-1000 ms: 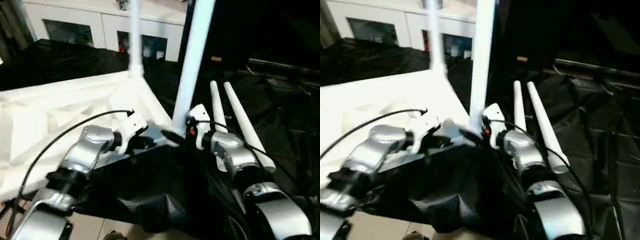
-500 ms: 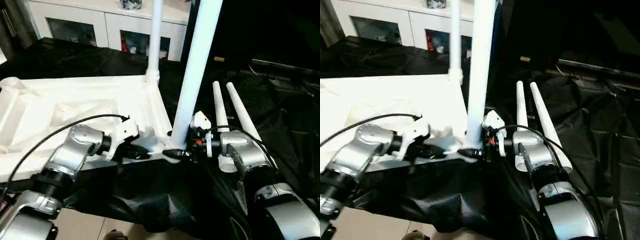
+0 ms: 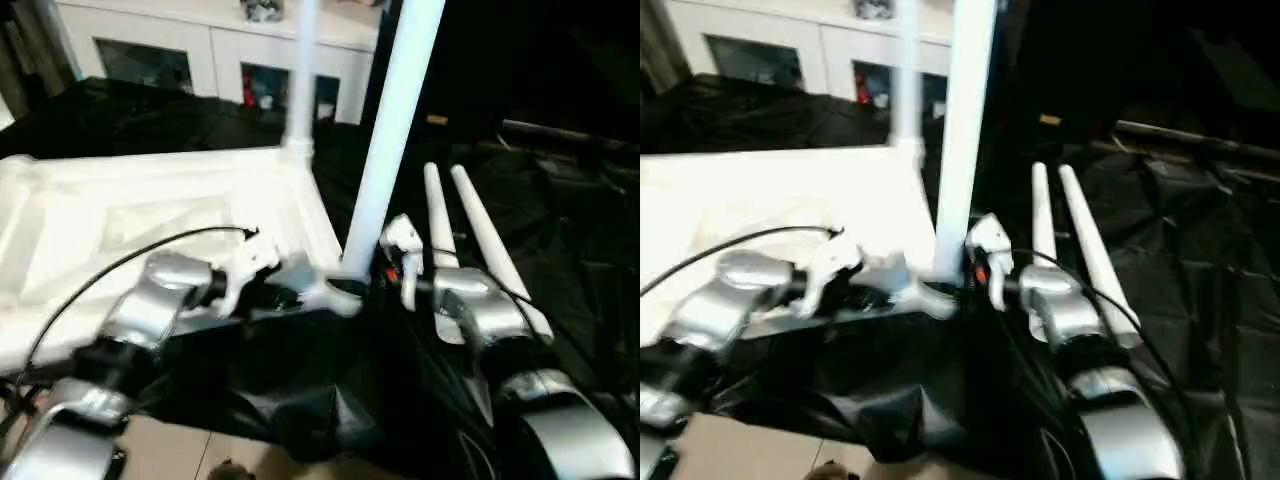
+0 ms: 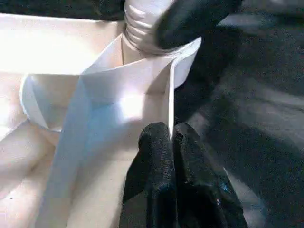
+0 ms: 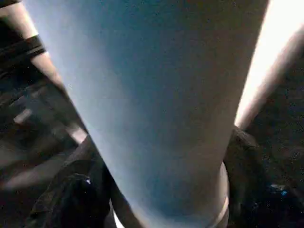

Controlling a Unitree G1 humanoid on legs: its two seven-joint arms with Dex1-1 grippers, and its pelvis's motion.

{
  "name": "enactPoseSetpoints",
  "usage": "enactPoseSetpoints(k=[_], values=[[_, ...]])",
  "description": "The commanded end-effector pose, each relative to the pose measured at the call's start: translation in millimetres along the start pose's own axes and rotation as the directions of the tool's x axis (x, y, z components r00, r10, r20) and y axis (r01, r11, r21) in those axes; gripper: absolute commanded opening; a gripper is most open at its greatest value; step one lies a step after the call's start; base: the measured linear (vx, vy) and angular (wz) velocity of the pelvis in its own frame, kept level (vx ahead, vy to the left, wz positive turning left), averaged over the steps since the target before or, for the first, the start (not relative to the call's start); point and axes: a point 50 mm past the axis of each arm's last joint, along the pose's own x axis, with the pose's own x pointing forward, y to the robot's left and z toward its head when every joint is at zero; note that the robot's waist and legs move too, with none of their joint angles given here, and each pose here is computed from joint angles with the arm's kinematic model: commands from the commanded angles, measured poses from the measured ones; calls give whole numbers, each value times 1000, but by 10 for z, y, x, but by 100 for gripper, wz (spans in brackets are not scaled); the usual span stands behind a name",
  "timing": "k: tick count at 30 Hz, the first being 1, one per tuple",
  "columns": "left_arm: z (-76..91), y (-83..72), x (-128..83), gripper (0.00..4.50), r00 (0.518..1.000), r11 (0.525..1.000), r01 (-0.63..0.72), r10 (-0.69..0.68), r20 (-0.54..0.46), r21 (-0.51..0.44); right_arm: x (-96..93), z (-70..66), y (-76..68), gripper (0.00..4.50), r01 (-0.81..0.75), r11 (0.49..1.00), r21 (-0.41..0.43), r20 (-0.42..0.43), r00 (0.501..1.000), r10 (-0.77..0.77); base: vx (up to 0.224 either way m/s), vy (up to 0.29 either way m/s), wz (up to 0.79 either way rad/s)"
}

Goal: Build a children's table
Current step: Rotate leg to tighten

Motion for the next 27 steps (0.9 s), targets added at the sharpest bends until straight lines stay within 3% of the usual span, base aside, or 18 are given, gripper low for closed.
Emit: enactPoseSetpoints(k=[1, 5, 9, 12, 15, 17, 21, 27], values=[[288, 63, 144, 0, 991, 995, -98, 97, 87, 10, 225, -102, 123, 269, 72, 995, 70, -35, 997, -69, 0, 0, 0], [435, 107, 315, 0, 970, 976, -207, 214, 115, -63, 419, -133, 178, 268, 264, 953, 152, -38, 965, -261, 0, 0, 0], [515, 60, 420, 0, 965, 975, -217, 222, 136, -55, 490, -125, 213, 268, 324, 938, 124, -21, 946, -324, 0, 0, 0], [516, 41, 431, 0, 966, 977, -211, 214, 143, -32, 488, -72, 194, 338, 324, 935, 141, 12, 944, -329, 0, 0, 0], [464, 4, 405, 0, 976, 986, -165, 166, 138, -18, 459, 7, 180, 359, 250, 960, 130, 55, 964, -258, 0, 0, 0], [433, -3, 378, 0, 980, 989, -147, 147, 131, -8, 434, 25, 168, 382, 220, 972, 83, 53, 973, -225, 0, 0, 0], [372, -23, 285, 0, 989, 996, -85, 82, 127, 16, 314, 30, 158, 382, 70, 998, -5, 45, 997, -70, 0, 0, 0], [274, -106, 123, 0, 990, 995, 67, -76, 119, 78, 101, 4, 156, 382, -147, 983, -111, -10, 989, 147, 0, 0, 0]])
